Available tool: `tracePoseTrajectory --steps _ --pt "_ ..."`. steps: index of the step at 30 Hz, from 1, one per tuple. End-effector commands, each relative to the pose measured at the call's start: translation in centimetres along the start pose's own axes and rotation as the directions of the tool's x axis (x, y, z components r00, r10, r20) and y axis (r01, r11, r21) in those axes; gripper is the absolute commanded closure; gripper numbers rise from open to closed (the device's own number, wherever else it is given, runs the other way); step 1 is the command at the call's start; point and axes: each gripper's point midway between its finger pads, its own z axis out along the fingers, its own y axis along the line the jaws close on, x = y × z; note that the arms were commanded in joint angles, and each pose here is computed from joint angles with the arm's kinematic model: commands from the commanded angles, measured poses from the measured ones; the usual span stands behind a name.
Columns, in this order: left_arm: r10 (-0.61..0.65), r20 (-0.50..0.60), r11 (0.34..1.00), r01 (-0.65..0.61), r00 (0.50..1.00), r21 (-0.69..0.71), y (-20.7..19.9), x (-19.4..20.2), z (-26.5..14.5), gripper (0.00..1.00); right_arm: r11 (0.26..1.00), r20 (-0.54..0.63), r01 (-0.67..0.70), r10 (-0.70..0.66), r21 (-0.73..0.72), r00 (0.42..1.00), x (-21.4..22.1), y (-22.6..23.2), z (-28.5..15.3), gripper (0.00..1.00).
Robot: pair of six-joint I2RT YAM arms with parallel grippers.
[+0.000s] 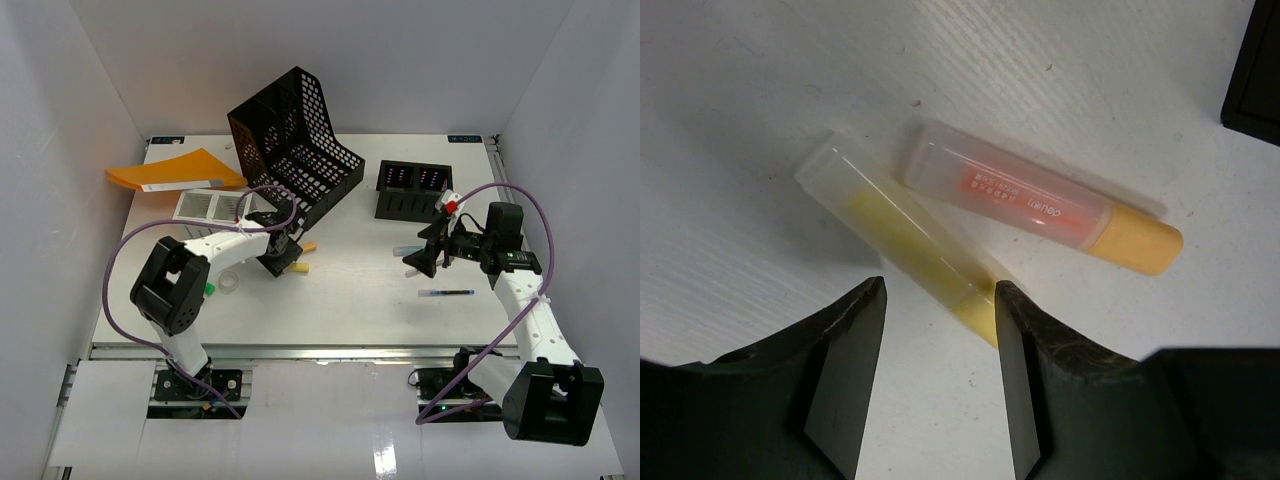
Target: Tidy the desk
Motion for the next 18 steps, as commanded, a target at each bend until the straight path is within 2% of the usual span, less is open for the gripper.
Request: tracePoseTrajectory --steps 1,13,18 --pt "-0.011 0.008 0.999 0.011 1.0 -0.045 1.6 0.2 0.0 0.41 0.999 0.019 0.032 -0.032 -0.001 0.999 -0.6 0.1 -0.1 0.09" --pt "0.008 -0.002 0.994 -0.008 1.0 -0.108 1.7 0.8 2.2 0.43 0.999 0.018 0.038 -0.038 0.006 0.999 -0.6 0.1 -0.2 0.09" --pt "0.04 0.027 0.994 -0.037 0.999 -0.105 2.4 0.6 1.6 0.47 0.999 0.02 0.04 -0.04 0.004 0.999 -0.7 0.2 -0.2 0.09"
